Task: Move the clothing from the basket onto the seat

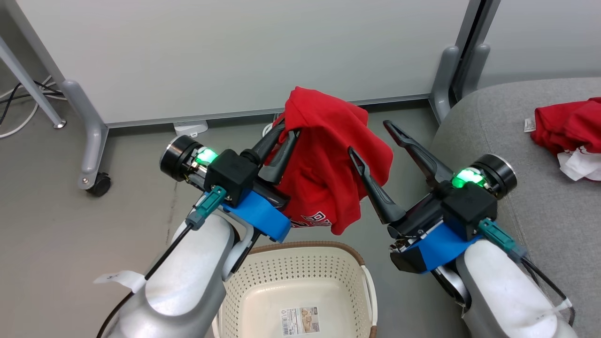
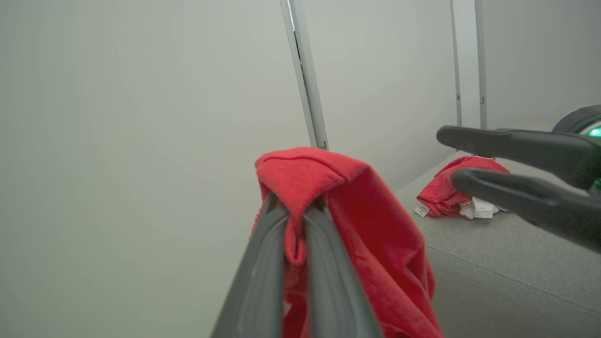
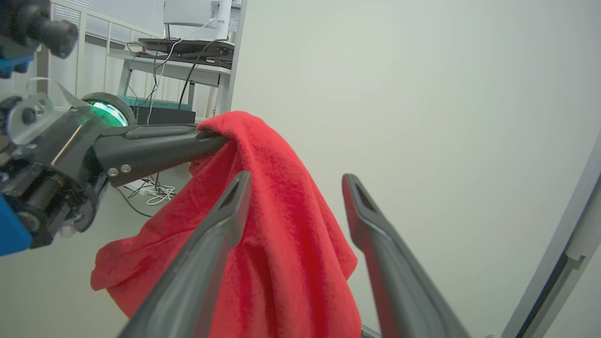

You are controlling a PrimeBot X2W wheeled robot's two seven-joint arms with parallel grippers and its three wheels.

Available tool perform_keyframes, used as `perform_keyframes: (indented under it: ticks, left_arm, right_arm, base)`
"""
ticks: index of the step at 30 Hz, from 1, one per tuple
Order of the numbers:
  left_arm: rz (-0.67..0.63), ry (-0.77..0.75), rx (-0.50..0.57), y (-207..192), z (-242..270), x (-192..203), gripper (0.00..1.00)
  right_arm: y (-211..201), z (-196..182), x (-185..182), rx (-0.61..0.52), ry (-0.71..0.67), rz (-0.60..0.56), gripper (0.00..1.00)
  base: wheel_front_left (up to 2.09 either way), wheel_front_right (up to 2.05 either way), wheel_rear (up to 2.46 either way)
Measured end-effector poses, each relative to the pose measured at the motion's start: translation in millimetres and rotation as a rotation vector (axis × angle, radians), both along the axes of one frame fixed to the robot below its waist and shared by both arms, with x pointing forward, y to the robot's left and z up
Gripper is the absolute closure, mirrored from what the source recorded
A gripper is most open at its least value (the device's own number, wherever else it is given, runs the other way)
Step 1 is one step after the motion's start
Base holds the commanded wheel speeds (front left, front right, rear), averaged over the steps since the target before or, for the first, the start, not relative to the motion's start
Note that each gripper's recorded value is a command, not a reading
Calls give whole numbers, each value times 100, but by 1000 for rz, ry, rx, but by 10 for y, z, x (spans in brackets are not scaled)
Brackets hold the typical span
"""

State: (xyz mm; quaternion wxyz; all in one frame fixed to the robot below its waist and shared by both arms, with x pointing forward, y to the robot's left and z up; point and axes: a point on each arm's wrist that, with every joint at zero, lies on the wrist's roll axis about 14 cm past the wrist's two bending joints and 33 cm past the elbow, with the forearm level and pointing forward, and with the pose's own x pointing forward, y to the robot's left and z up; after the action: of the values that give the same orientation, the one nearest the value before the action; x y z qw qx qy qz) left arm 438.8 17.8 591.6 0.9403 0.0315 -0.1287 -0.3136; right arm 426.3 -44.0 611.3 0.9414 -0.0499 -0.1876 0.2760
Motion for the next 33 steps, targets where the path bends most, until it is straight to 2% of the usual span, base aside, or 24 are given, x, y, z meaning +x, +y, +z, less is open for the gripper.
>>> perform_keyframes:
  ticks: [5, 13, 19, 23, 24, 25, 26, 33]
  left_arm:
    - [-16, 7, 1, -64, -29, -45, 100]
    - [-78, 7, 25, -245, -67, -177, 100]
    - [-113, -6, 33, -331, -33, -261, 100]
    - [-131, -14, 31, -378, -4, -302, 100]
    - [-132, -14, 32, -379, -3, -304, 100]
    - [-133, -14, 33, -382, -3, -306, 100]
    - [-135, -14, 34, -385, -6, -308, 100]
    - [-139, -11, 35, -379, -9, -306, 100]
  right_arm:
    - [147, -138, 123, -100, 22, 51, 0]
    - [261, -119, 273, -206, -8, 89, 0]
    - [323, -448, 284, -258, 98, 129, 0]
    - [357, -551, 297, -244, 152, 143, 0]
    - [370, -562, 298, -236, 161, 146, 43]
    - [381, -571, 298, -229, 169, 149, 76]
    - [391, -584, 295, -226, 175, 152, 100]
    - [389, -572, 283, -202, 187, 154, 100]
  base:
    - [0, 0, 0]
    - [0, 0, 0]
    - [0, 0, 0]
    - [0, 0, 0]
    - [0, 0, 0]
    - [0, 0, 0]
    - [0, 0, 0]
    - [0, 0, 0]
